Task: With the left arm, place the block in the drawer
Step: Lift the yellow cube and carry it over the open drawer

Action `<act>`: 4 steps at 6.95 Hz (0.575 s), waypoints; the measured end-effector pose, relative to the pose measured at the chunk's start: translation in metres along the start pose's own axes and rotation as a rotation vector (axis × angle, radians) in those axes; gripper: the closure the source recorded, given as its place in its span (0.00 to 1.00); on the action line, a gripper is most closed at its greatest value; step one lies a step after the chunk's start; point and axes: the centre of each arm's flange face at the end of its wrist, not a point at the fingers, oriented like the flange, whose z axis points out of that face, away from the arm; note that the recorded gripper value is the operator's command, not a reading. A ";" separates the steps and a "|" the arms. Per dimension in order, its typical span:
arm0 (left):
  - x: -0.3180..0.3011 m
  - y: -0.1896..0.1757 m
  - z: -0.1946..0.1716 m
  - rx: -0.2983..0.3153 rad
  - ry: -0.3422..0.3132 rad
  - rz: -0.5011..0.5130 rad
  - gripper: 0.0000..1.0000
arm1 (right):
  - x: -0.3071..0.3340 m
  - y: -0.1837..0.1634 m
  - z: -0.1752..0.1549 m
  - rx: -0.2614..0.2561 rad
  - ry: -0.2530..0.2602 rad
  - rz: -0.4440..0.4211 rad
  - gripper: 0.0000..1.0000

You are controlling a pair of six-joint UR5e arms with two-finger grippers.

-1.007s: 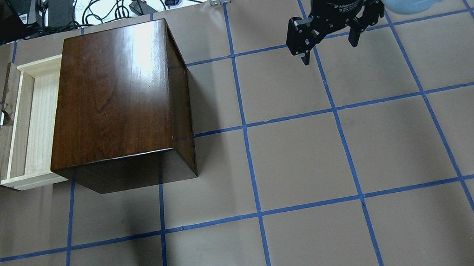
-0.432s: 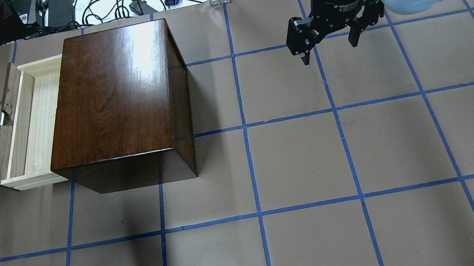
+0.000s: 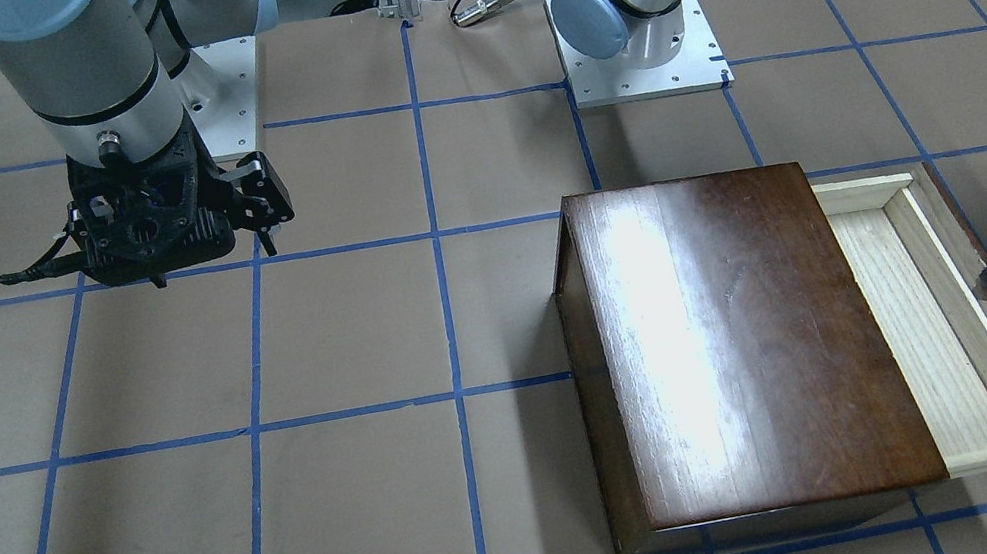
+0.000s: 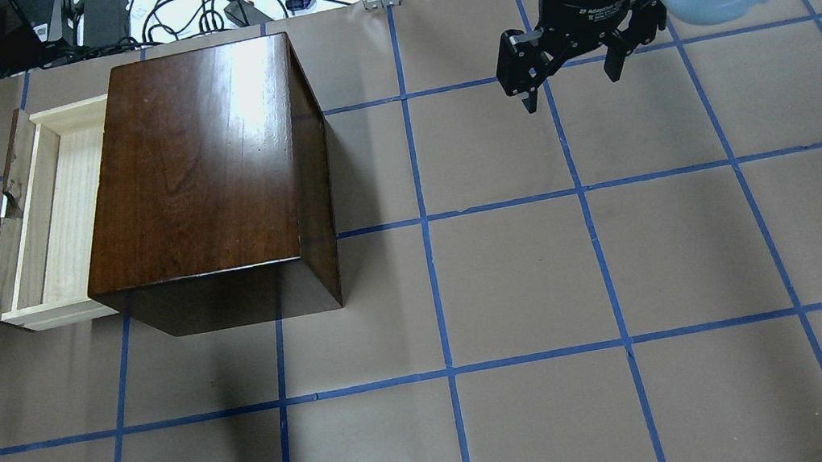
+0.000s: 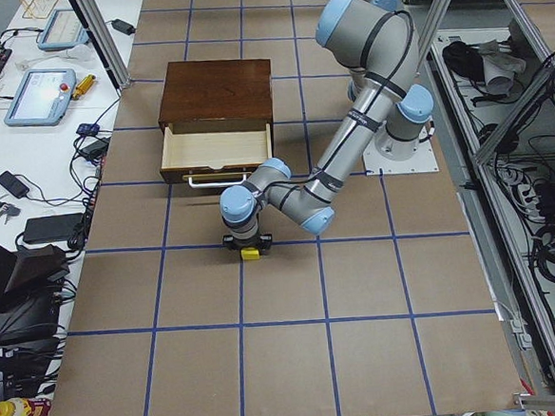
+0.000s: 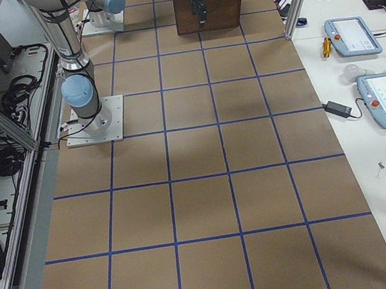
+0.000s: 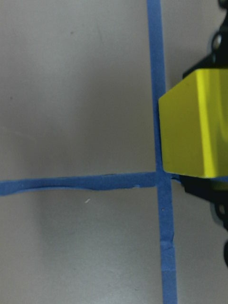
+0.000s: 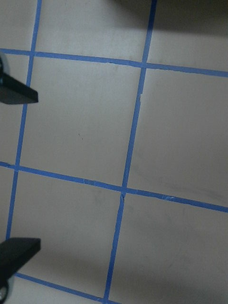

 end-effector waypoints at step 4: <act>-0.001 0.001 -0.007 -0.012 -0.007 0.002 0.90 | 0.000 0.000 0.000 0.000 0.000 0.000 0.00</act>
